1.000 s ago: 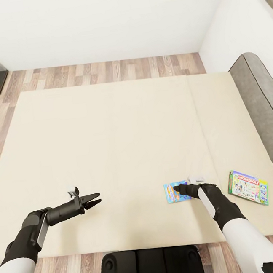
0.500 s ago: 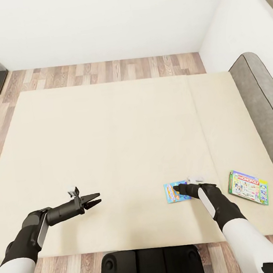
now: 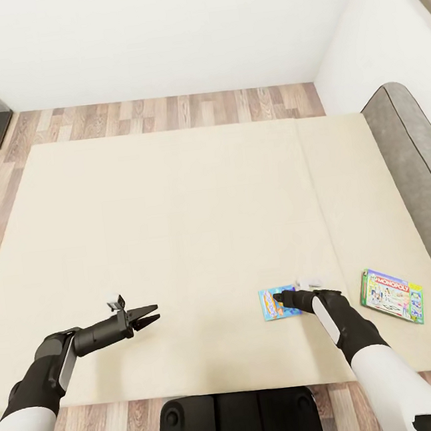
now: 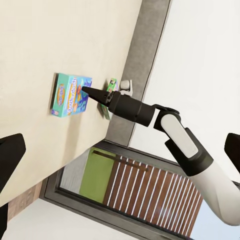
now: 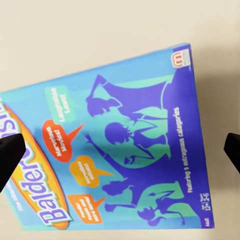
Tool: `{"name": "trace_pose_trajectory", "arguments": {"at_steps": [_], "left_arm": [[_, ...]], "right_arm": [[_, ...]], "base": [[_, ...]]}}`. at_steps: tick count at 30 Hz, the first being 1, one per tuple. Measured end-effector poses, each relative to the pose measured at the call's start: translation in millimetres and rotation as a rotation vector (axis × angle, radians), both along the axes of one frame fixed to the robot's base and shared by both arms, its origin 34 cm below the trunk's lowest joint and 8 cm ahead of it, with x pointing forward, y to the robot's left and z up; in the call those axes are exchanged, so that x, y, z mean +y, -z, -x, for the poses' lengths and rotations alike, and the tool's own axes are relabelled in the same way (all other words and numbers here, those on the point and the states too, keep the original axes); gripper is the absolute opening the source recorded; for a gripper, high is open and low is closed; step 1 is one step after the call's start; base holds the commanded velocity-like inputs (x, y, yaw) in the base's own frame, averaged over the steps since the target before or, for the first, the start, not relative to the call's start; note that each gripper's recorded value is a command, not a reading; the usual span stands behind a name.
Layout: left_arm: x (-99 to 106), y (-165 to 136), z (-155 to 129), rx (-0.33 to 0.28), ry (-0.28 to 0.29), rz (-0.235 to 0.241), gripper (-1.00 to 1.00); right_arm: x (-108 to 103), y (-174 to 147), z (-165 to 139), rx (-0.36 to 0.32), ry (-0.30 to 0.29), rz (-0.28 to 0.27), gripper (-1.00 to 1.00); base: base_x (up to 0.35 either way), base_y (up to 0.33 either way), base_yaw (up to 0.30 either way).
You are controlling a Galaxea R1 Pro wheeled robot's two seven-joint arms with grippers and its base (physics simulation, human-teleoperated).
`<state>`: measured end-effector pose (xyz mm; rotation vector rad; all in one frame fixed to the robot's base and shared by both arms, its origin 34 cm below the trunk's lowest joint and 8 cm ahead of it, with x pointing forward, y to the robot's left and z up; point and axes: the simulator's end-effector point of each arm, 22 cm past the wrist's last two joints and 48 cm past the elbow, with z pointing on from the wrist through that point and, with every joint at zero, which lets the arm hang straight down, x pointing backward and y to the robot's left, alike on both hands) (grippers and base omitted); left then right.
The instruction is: Put all the toys in the child's room - the three board games (two on the bed and one on the table), the two jigsaw puzzles on the table, and the tennis ball on the table - inside the toy box on the table in the child's room.
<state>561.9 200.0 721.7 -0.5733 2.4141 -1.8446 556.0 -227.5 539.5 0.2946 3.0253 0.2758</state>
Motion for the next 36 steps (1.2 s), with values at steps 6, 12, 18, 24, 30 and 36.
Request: {"name": "trace_pose_trajectory", "arguments": {"at_steps": [6,12,18,24,30,36], "left_arm": [[0.0,-0.1,-0.1,-0.001,0.0,0.0,1.0],[0.0,-0.1,-0.2,-0.001,0.0,0.0,1.0],[0.0,-0.1,-0.1,-0.001,0.0,0.0,1.0],[0.0,-0.1,-0.1,-0.001,0.0,0.0,1.0],[0.0,-0.1,-0.1,-0.001,0.0,0.0,1.0],[0.0,-0.1,-0.1,-0.001,0.0,0.0,1.0]], "right_arm": [[0.6,0.1,0.3,0.0,0.0,0.0,1.0],[3.0,0.1,0.5,0.0,0.001,-0.003,1.0],[3.8,0.1,0.7,0.002,0.001,-0.004,1.0],[3.2,0.3,1.5,0.005,0.0,-0.004,1.0],[3.3,0.3,1.3,0.003,0.0,-0.004,1.0],[3.0,0.4,1.4,0.003,0.0,-0.003,1.0]], "base": [[0.0,0.0,0.0],[0.0,0.0,0.0],[0.0,0.0,0.0],[0.0,0.0,0.0],[0.0,0.0,0.0],[0.0,0.0,0.0]]}}
